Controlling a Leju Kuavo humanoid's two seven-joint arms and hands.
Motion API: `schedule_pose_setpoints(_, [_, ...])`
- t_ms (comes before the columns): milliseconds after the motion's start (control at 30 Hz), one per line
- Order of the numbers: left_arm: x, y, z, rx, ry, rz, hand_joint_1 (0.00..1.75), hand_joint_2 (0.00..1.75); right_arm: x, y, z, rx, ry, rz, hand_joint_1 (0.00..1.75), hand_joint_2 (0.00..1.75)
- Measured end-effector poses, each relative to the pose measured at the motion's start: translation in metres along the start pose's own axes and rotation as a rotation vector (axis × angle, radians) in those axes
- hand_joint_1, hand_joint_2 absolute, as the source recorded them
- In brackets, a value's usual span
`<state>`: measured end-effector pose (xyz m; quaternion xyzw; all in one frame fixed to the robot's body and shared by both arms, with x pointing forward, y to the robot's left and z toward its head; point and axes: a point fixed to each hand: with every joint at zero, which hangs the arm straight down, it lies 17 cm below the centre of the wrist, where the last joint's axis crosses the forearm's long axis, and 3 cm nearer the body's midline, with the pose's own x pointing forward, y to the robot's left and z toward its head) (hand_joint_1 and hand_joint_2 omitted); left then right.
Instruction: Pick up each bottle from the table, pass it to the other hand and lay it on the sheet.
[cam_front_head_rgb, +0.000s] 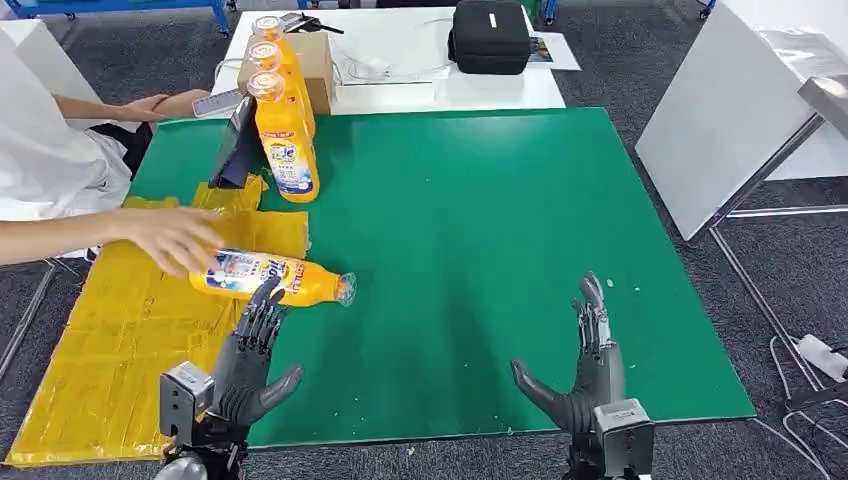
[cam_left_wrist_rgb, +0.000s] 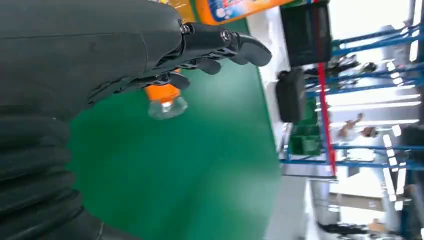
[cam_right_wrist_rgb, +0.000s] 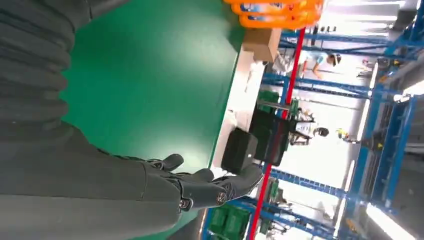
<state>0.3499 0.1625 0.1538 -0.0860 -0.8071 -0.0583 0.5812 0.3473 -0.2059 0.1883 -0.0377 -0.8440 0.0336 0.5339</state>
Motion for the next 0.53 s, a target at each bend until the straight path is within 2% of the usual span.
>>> schedule_pose_setpoints(167, [-0.010,-0.001,-0.001,-0.009,0.025,-0.050,0.00,1.75,-0.005,0.005,-0.003,0.004,0.015,-0.003,0.00,1.75])
schedule_pose_setpoints(367, [-0.008,-0.001,-0.008,-0.003,-0.001,-0.142,0.00,1.75,-0.011,0.012,-0.006,0.004,0.034,0.037,0.00,1.75])
schedule_pose_setpoints(400, [-0.007,-0.002,-0.009,-0.004,-0.003,-0.151,0.00,1.75,-0.012,0.013,-0.006,0.006,0.036,0.039,0.00,0.00])
schedule_pose_setpoints(533, [-0.006,-0.003,-0.009,0.000,-0.010,-0.167,0.00,1.75,-0.012,0.017,-0.006,0.004,0.038,0.036,0.00,0.00])
